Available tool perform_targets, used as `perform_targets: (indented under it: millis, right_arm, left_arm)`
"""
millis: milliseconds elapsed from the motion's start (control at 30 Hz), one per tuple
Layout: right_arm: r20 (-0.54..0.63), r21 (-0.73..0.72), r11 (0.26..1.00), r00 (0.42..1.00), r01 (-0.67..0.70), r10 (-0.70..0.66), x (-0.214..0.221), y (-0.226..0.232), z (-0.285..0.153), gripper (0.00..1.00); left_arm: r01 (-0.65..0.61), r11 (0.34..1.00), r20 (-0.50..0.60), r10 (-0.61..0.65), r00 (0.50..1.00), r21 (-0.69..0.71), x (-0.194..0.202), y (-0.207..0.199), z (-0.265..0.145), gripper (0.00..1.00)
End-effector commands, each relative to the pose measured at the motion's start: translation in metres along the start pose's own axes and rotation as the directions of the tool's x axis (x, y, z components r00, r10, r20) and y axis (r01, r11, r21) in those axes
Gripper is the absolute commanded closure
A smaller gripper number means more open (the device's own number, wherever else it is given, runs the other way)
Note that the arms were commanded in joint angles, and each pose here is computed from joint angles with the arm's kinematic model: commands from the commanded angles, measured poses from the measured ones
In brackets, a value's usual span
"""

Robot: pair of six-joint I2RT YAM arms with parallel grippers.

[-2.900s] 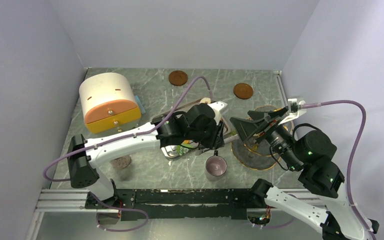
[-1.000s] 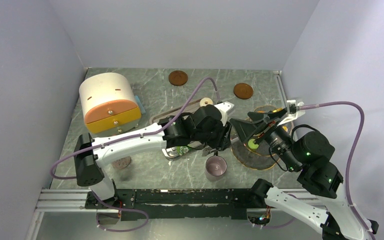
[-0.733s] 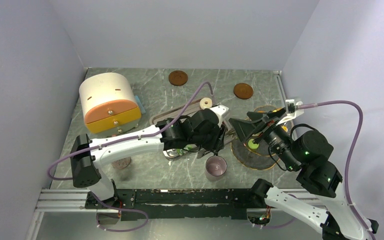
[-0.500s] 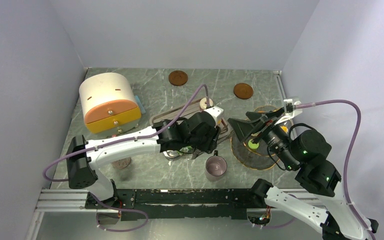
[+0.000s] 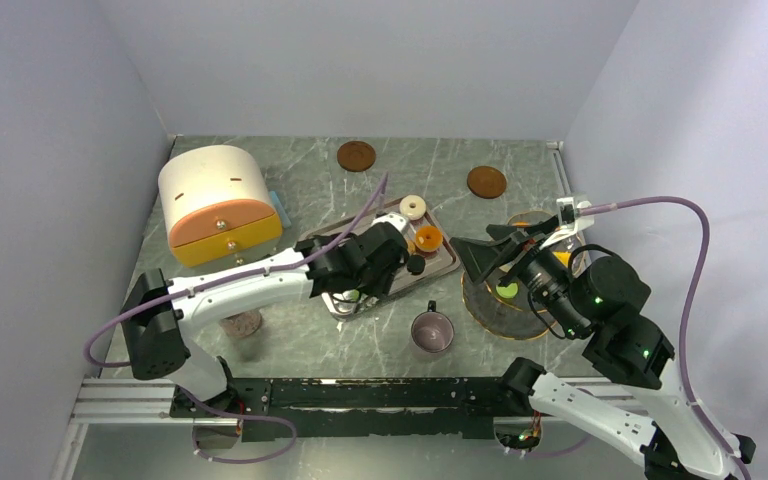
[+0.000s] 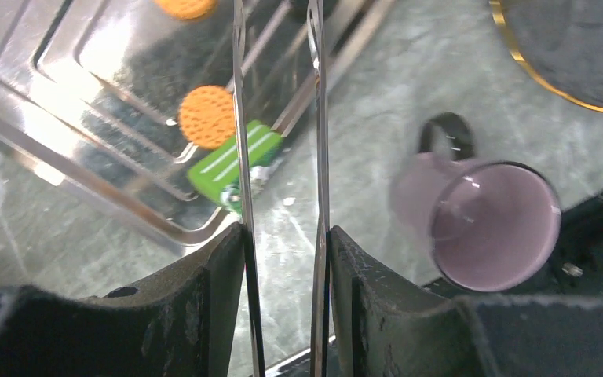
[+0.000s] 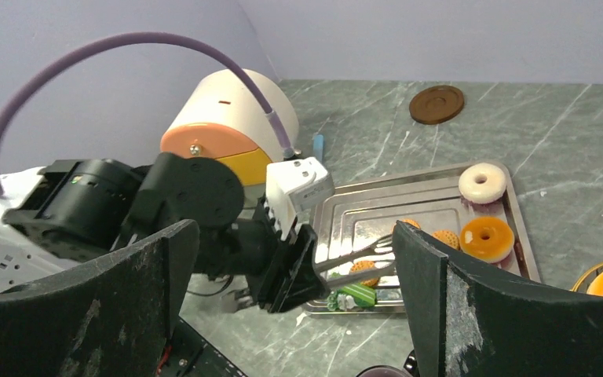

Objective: Serve the afternoon tea
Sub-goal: Pick up the desert from the tray.

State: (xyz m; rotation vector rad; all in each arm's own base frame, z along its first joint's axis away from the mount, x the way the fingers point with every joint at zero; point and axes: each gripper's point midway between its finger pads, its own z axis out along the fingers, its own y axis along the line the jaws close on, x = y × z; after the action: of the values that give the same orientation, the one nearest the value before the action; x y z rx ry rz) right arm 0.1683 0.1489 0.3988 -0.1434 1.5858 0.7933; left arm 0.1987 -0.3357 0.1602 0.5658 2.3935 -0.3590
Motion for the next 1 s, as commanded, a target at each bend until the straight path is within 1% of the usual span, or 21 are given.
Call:
perform_targets:
  millis: [0,133,267,700,967]
  right_arm:
    - [0.021,0.0,1.0,1.0,0.003,-0.003,-0.003,0.0,0.002,0.02]
    - [0.025,0.011,1.0,1.0,0.011,-0.011,-0.004,-0.002,0.002,0.02]
    - [0.023,0.014,1.0,1.0,0.017,-0.017,-0.004,-0.003,0.002,0.02]
    - [0.027,0.025,0.999,0.999,0.023,-0.023,-0.004,-0.005,0.003,0.02]
    - [0.027,0.033,0.999,0.999,0.028,-0.029,-0.003,-0.007,0.003,0.02]
  left_arm:
    - [0.043,0.997,0.019,-0.042,0.999,-0.067,-0.007,0.031,0.003,0.53]
    - [0.048,0.99,0.009,-0.048,0.999,-0.131,-0.004,0.053,0.013,0.51]
    - [0.052,0.987,-0.014,-0.055,0.998,-0.153,0.001,0.065,0.025,0.5]
    - [0.026,0.988,-0.032,-0.031,0.999,-0.149,0.0,0.067,0.051,0.47]
    - [0.025,0.992,-0.05,-0.031,0.998,-0.122,-0.001,0.06,0.061,0.48]
